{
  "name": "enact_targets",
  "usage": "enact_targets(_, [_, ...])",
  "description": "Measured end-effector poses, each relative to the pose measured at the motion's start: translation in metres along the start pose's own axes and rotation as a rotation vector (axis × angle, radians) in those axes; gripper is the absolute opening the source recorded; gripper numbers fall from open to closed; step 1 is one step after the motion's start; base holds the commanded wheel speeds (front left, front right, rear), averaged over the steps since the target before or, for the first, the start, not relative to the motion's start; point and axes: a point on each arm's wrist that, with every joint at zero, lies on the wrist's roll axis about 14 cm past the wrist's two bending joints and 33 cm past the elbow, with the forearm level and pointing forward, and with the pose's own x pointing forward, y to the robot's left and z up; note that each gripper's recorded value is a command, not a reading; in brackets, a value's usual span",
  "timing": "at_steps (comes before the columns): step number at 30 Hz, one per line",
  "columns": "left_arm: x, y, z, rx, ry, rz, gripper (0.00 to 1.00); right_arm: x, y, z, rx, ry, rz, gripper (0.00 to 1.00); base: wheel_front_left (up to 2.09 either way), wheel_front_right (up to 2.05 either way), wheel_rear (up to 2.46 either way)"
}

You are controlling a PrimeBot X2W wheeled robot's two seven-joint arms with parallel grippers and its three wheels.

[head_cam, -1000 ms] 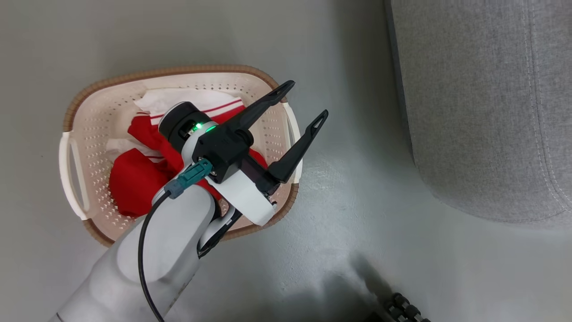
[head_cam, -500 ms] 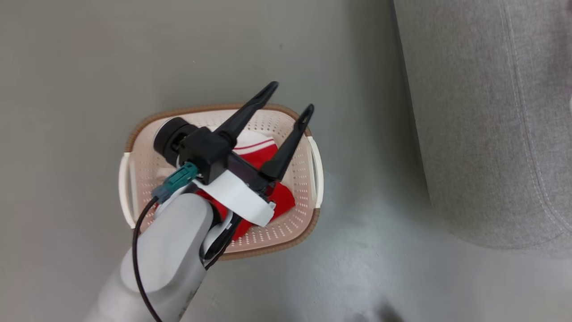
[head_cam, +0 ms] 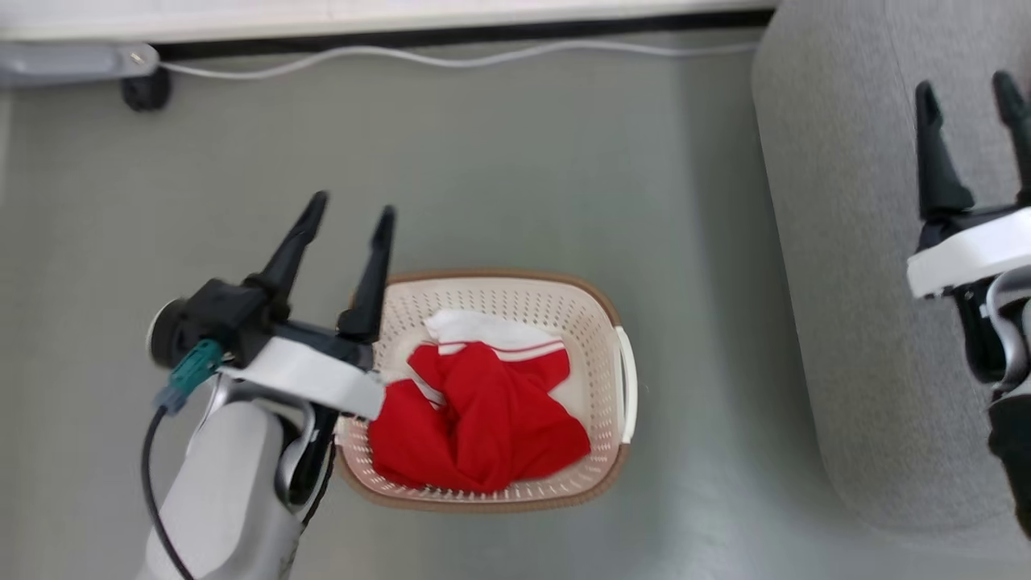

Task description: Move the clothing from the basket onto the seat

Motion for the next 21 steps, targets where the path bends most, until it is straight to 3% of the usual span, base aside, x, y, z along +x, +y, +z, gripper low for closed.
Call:
enact_targets(10, [-0.065,0.055,0.041,0.082,-0.069,0.227,1.00,-0.029,0.047,0.028,0.099,-0.071,0.057,1.00,0.00,0.00,0.00])
enact_targets(21, [-0.122,0.073,0.048,0.080,-0.087,0.353,1.00,-0.086,0.067,0.020,0.136,-0.052,0.047,1.00,0.00,0.00,0.00])
